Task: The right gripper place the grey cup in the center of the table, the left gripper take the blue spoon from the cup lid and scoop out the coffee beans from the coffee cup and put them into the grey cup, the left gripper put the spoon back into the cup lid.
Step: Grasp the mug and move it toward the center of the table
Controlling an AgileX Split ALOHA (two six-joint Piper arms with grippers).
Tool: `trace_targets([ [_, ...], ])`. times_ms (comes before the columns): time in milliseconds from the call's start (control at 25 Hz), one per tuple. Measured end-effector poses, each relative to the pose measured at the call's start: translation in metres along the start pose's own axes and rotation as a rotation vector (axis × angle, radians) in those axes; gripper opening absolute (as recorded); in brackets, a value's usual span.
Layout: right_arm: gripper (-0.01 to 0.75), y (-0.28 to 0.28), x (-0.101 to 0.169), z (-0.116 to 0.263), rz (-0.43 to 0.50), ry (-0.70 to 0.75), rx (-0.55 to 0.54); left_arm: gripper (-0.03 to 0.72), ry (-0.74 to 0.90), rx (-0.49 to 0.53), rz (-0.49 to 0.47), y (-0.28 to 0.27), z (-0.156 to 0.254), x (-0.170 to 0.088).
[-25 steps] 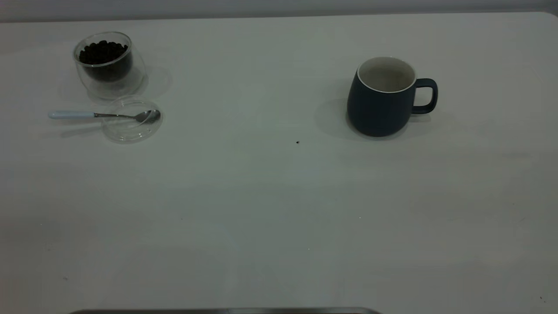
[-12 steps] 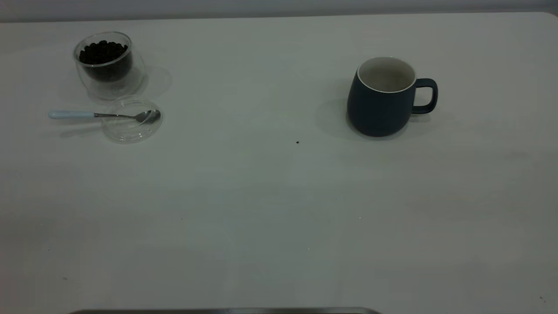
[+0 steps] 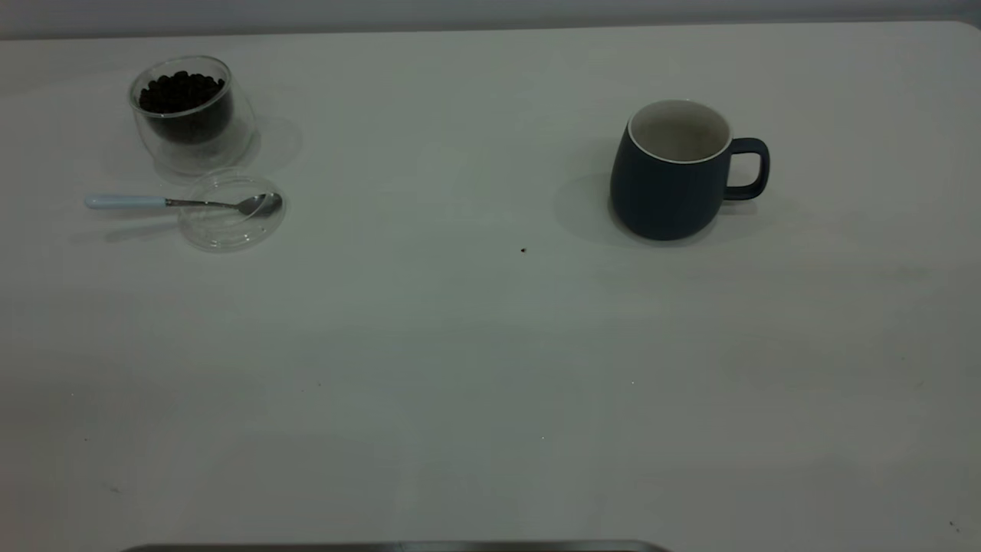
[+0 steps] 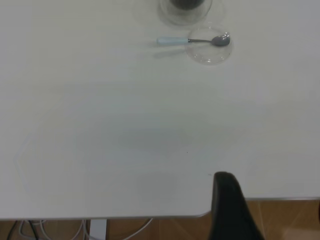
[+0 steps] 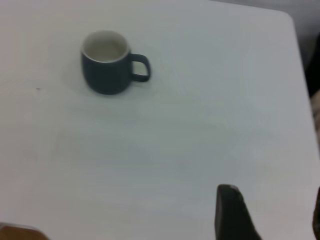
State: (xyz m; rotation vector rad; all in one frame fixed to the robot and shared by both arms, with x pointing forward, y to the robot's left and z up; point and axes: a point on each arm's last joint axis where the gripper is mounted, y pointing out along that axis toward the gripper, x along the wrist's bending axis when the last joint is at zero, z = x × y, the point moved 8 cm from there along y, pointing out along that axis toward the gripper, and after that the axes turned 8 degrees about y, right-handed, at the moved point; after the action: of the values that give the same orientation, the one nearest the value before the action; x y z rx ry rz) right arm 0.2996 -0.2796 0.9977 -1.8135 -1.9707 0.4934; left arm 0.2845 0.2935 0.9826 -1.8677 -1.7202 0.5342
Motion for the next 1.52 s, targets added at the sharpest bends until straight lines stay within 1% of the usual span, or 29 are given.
trace_targets([
  [200, 0.358, 0.001, 0.013, -0.001, -0.078, 0.023, 0.01, 0.486, 0.0, 0.0, 0.0, 0.0, 0.0, 0.0],
  [400, 0.358, 0.017, 0.034, -0.01, -0.213, 0.107, 0.121, 0.486, 0.0, 0.0, 0.0, 0.0, 0.0, 0.0],
  [480, 0.358, 0.029, 0.039, -0.016, -0.255, 0.117, 0.165, 0.486, 0.0, 0.0, 0.0, 0.0, 0.0, 0.0],
  [640, 0.358, 0.062, 0.041, -0.025, -0.298, 0.086, 0.273, 0.486, 0.0, 0.0, 0.0, 0.0, 0.0, 0.0],
  [720, 0.358, 0.083, 0.042, -0.027, -0.32, 0.098, 0.331, 0.486, 0.0, 0.0, 0.0, 0.0, 0.0, 0.0],
  [800, 0.358, 0.105, 0.042, -0.031, -0.339, 0.111, 0.357, 0.486, 0.003, 0.0, 0.0, 0.0, 0.0, 0.0],
  [1000, 0.358, 0.164, 0.043, -0.032, -0.379, 0.21, 0.411, 0.486, 0.003, 0.0, 0.0, 0.0, 0.0, 0.0],
  [1200, 0.358, 0.213, 0.045, -0.032, -0.434, 0.241, 0.466, 0.486, 0.003, 0.0, 0.0, 0.0, 0.0, 0.0],
  [1360, 0.358, 0.258, 0.037, -0.044, -0.422, 0.237, 0.47, 0.486, 0.003, 0.0, 0.0, 0.0, 0.0, 0.0],
  [1440, 0.358, 0.284, 0.028, -0.051, -0.389, 0.215, 0.457, 0.486, 0.003, 0.0, 0.0, 0.0, 0.0, 0.0],
  [1520, 0.358, 0.314, 0.014, -0.052, -0.333, 0.202, 0.452, 0.486, 0.003, 0.0, 0.0, 0.0, 0.0, 0.0],
])
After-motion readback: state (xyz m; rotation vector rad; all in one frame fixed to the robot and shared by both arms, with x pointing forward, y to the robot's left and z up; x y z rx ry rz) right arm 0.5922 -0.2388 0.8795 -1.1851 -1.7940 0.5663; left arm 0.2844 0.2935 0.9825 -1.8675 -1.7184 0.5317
